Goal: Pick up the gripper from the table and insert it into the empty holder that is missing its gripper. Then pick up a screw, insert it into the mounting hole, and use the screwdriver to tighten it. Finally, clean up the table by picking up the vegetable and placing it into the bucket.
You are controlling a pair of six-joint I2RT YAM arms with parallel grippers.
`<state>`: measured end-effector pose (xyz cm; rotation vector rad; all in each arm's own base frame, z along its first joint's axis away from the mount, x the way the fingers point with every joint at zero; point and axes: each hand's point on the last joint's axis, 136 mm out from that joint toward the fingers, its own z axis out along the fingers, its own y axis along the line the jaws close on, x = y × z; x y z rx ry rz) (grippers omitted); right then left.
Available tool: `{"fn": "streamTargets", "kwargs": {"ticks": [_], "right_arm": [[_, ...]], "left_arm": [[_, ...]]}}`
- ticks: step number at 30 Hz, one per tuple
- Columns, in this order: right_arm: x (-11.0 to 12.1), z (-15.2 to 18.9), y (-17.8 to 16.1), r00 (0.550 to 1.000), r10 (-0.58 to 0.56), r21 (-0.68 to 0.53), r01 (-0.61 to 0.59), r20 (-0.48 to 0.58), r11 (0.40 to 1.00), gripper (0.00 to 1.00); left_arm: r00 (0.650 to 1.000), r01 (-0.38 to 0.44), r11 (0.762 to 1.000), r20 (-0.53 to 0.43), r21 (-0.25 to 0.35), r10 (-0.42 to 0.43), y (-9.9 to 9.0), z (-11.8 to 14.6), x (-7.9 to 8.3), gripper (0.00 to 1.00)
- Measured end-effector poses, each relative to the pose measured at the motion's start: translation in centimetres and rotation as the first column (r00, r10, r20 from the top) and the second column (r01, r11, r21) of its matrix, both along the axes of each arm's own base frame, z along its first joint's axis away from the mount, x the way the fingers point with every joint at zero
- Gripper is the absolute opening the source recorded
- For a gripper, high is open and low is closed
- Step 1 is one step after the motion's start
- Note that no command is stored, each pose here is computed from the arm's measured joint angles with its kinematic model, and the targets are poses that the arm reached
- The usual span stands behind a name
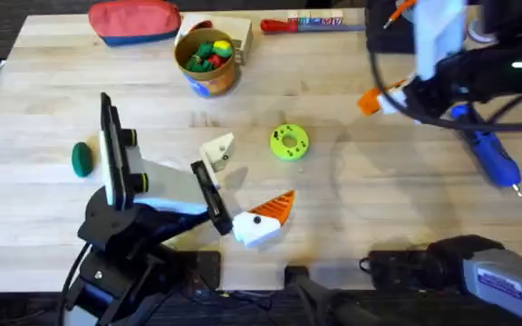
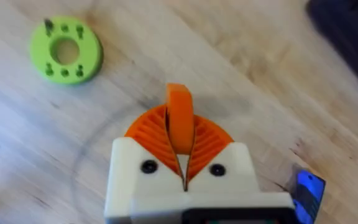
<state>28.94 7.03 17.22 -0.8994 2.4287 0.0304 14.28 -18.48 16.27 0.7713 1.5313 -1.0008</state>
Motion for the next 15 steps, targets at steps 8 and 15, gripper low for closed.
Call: {"fn": "streamTargets", "kwargs": {"ticks": [8, 15], "right_arm": [[-1.6, 5.6, 1.8, 0.984, -0.118, 0.385, 0.060, 0.130, 0.921, 0.003], [-5.5, 0.2, 11.5, 0.921, 0.054, 0.740, 0.274, -0.386, 0.615, 0.003]], "left_arm": [[1.000, 0.000, 1.000, 0.000, 0.000, 0.000, 0.0, 0.0, 0.0, 0.987], [1.000, 0.000, 1.000, 0.000, 0.000, 0.000, 0.0, 0.0, 0.0, 0.987]]}}
